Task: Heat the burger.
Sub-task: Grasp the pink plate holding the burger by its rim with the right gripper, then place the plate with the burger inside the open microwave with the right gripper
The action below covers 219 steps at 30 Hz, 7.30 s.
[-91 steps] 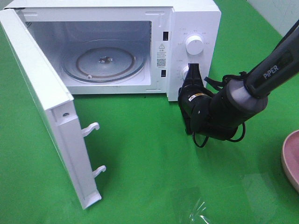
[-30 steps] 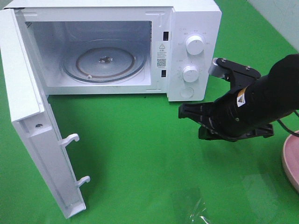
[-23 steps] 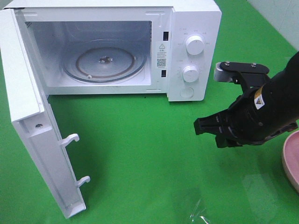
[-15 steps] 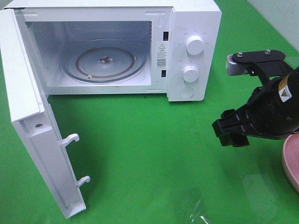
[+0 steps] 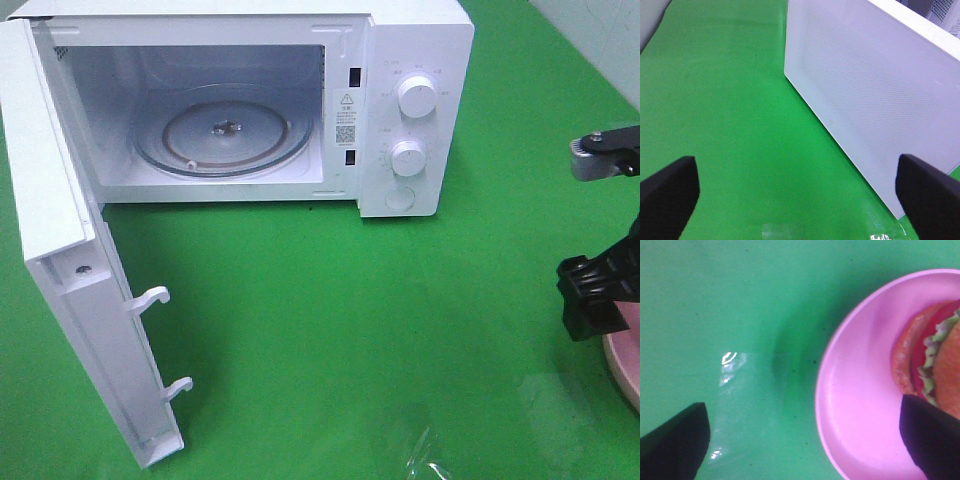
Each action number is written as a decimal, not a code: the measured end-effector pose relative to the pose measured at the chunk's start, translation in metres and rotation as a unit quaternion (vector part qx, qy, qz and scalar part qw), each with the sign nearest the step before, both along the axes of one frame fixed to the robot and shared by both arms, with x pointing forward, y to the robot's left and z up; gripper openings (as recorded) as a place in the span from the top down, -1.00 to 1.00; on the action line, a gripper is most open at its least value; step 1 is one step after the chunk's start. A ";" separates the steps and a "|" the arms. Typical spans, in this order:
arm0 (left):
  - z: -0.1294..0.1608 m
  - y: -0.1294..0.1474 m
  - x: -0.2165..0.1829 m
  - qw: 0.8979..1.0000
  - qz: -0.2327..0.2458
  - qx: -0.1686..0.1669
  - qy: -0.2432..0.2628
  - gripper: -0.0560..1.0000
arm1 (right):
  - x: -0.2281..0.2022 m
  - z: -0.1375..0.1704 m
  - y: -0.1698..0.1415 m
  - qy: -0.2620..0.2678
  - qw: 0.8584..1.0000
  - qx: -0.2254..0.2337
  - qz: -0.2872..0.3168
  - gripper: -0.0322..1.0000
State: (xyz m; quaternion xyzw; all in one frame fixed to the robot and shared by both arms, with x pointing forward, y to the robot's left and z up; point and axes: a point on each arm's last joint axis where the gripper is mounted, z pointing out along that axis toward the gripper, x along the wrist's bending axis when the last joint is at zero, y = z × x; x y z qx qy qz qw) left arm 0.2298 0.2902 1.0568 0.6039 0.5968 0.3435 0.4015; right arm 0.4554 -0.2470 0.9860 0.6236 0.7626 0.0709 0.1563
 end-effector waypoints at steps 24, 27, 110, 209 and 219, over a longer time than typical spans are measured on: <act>0.000 0.000 0.000 1.000 0.000 0.000 0.000 -0.98 | 0.020 -0.037 -0.024 0.066 0.998 0.002 -0.022 -0.79; 0.000 0.000 0.000 1.000 0.000 0.000 0.000 -0.98 | 0.023 -0.046 -0.023 0.078 0.997 -0.001 -0.018 -0.77; 0.000 0.000 0.000 1.000 0.000 0.000 0.000 -0.98 | 0.024 -0.095 -0.008 0.104 0.989 -0.102 -0.032 0.93; 0.000 0.000 0.000 1.000 0.000 0.000 0.000 -0.98 | -0.096 -0.036 0.108 -0.043 0.892 -0.224 0.391 0.91; 0.000 0.000 0.000 1.000 0.000 0.000 0.000 -0.98 | -0.095 -0.037 0.117 -0.062 0.865 -0.209 0.453 0.91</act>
